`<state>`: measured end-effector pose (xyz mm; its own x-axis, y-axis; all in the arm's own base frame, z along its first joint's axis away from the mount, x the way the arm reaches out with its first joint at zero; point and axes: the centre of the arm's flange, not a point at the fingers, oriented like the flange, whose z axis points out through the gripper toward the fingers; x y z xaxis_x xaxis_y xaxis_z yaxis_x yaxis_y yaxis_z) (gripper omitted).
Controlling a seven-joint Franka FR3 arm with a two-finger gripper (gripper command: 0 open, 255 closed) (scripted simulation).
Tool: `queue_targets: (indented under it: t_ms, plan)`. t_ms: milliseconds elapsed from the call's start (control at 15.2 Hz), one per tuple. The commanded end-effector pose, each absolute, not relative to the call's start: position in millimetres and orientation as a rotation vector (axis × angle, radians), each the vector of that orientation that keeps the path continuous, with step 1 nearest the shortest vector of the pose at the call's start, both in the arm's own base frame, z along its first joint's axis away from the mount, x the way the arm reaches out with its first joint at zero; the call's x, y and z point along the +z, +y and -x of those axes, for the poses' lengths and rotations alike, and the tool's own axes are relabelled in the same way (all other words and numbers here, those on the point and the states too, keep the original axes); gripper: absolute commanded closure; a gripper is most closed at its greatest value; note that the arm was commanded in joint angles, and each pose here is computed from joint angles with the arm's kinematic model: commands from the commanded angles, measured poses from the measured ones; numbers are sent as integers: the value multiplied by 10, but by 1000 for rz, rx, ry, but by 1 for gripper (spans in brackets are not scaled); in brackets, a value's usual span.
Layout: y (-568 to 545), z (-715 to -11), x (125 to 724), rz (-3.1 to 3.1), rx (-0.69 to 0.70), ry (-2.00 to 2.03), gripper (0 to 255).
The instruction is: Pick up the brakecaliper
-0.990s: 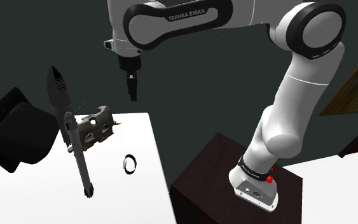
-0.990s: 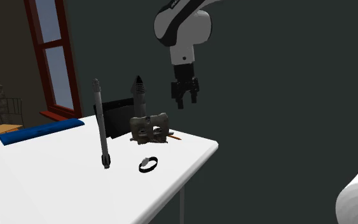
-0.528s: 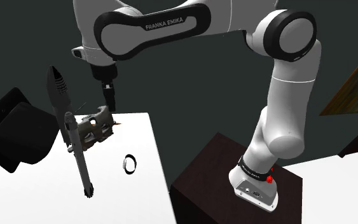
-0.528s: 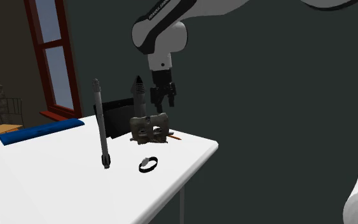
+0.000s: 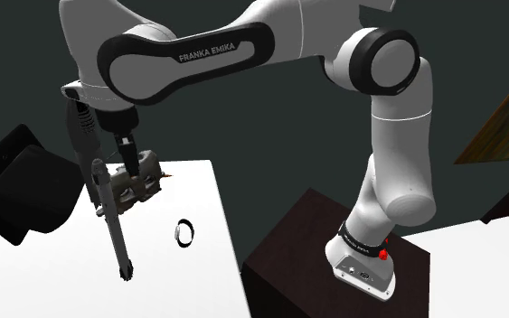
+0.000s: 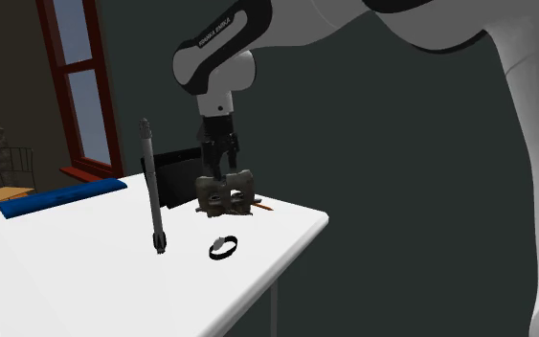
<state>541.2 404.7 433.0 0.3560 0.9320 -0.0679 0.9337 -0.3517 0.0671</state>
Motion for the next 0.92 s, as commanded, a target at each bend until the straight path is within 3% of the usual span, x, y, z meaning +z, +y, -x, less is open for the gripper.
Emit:
queue_targets:
  t_ms: [0, 330, 396, 858]
  plan:
    - [4054, -5419, 4222, -2506, -26, 1735, 0]
    - [4053, -5419, 4034, -2506, -26, 1735, 0]
    - [4084, -5445, 4016, -2506, -26, 1735, 255]
    - [4095, -5455, 4047, -2507, -27, 1734, 255]
